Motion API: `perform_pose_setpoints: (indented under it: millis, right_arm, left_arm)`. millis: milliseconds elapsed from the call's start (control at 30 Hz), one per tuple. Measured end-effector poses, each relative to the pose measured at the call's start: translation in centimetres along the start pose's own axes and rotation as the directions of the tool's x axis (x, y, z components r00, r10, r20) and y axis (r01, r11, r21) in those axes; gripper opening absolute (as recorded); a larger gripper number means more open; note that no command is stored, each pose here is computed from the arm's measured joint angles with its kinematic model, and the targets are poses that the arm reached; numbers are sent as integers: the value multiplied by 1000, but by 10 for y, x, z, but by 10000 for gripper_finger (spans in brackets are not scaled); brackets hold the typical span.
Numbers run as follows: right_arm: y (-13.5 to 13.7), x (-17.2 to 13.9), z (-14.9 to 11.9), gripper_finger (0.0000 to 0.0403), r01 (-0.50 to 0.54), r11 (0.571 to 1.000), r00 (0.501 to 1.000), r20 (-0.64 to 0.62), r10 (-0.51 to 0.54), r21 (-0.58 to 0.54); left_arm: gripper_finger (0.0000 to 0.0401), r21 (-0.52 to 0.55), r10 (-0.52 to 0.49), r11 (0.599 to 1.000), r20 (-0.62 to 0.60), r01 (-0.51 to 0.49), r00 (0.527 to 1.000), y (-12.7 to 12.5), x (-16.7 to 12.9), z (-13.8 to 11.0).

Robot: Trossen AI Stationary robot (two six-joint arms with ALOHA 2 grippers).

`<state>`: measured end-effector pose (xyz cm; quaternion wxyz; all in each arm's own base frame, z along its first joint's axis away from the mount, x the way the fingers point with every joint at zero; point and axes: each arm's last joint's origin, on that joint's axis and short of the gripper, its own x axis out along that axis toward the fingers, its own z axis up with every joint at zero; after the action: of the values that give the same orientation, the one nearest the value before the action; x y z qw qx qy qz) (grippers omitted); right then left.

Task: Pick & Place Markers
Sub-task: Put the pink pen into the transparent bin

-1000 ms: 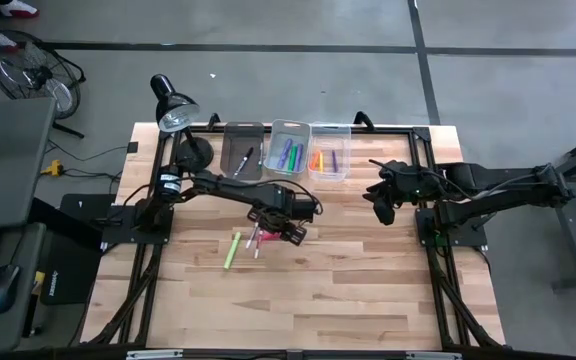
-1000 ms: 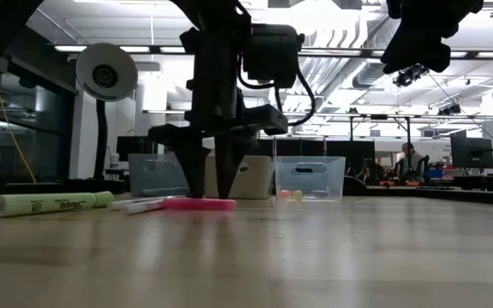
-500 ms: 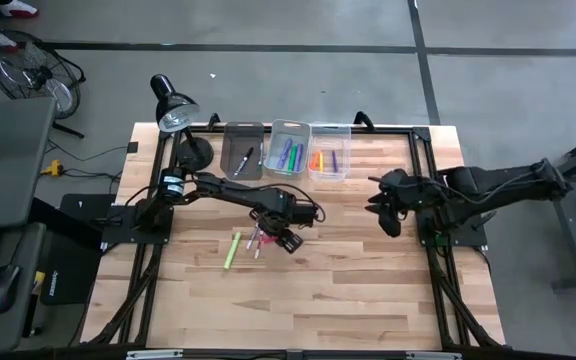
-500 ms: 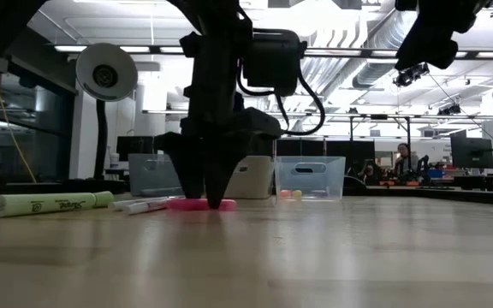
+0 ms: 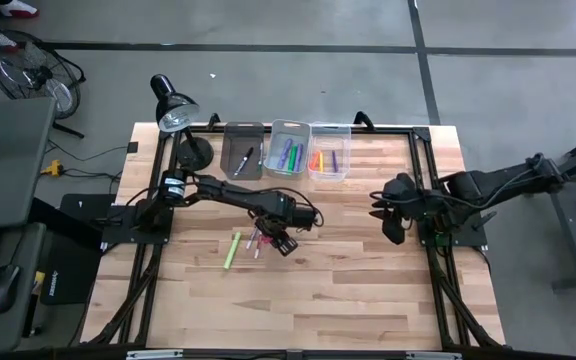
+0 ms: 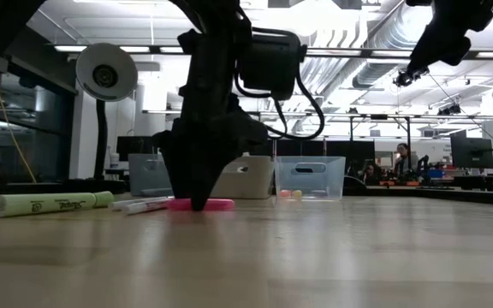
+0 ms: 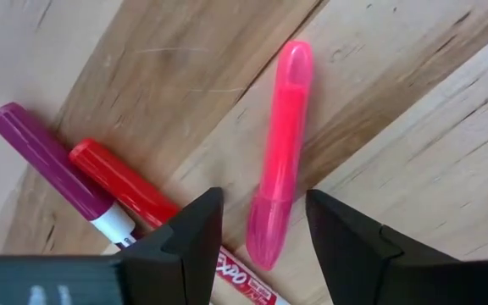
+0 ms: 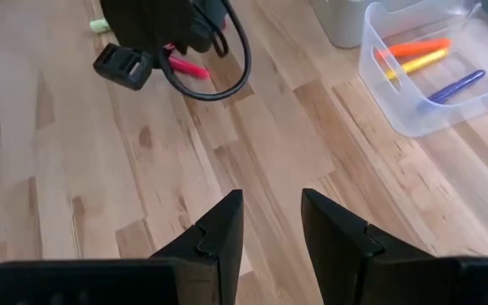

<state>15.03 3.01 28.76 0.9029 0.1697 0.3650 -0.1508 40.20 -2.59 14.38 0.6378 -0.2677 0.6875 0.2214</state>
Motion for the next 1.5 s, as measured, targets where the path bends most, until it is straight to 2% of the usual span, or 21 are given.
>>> perform_pose_setpoints:
  millis: [167, 400, 567, 700, 833, 933, 1033, 1267, 1367, 1500]
  right_arm:
    - [2, -1, -1, 110, -11, 1000, 1000, 1, 11, -7]
    - [2, -1, -1, 110, -5, 1000, 1000, 6, 5, -8]
    - [-1, -1, -3, 110, 46, 998, 999, 3, -46, 38]
    - [0, -2, -6, 110, 54, 998, 998, -14, -53, 20]
    - [2, 6, -19, 110, 90, 996, 996, 20, -89, -27]
    - [4, 22, -36, 110, 44, 999, 998, 52, -43, -23]
    - [6, 39, -53, 110, -39, 999, 994, 103, 38, 11]
    - [8, 58, -76, 110, -214, 975, 956, 217, 197, 57]
    - [9, 58, -77, 110, -237, 970, 947, 236, 218, 55]
    - [9, 57, -76, 110, -240, 970, 942, 251, 221, 47]
  left_arm:
    - [155, 2, 3, 1000, -4, -3, 1000, -2, 4, -1]
    - [88, 6, -2, 1000, 9, 2, 1000, -4, 5, 0]
    - [51, 5, -9, 1000, 4, 9, 1000, -4, 5, 0]
    - [49, 5, -7, 1000, 7, 7, 1000, -4, 5, 0]
    - [58, 19, 16, 1000, 33, -16, 999, -7, -5, 3]
    - [58, 49, 26, 998, 73, -29, 997, -12, -14, 7]
    - [59, 71, -36, 997, 187, 23, 982, -21, -26, 18]
    - [59, 129, -95, 990, 283, 60, 954, -32, -53, 26]
    - [59, 160, -121, 984, 317, 72, 941, -35, -62, 29]
    - [59, 195, -190, 973, 392, 120, 900, -43, -76, 36]
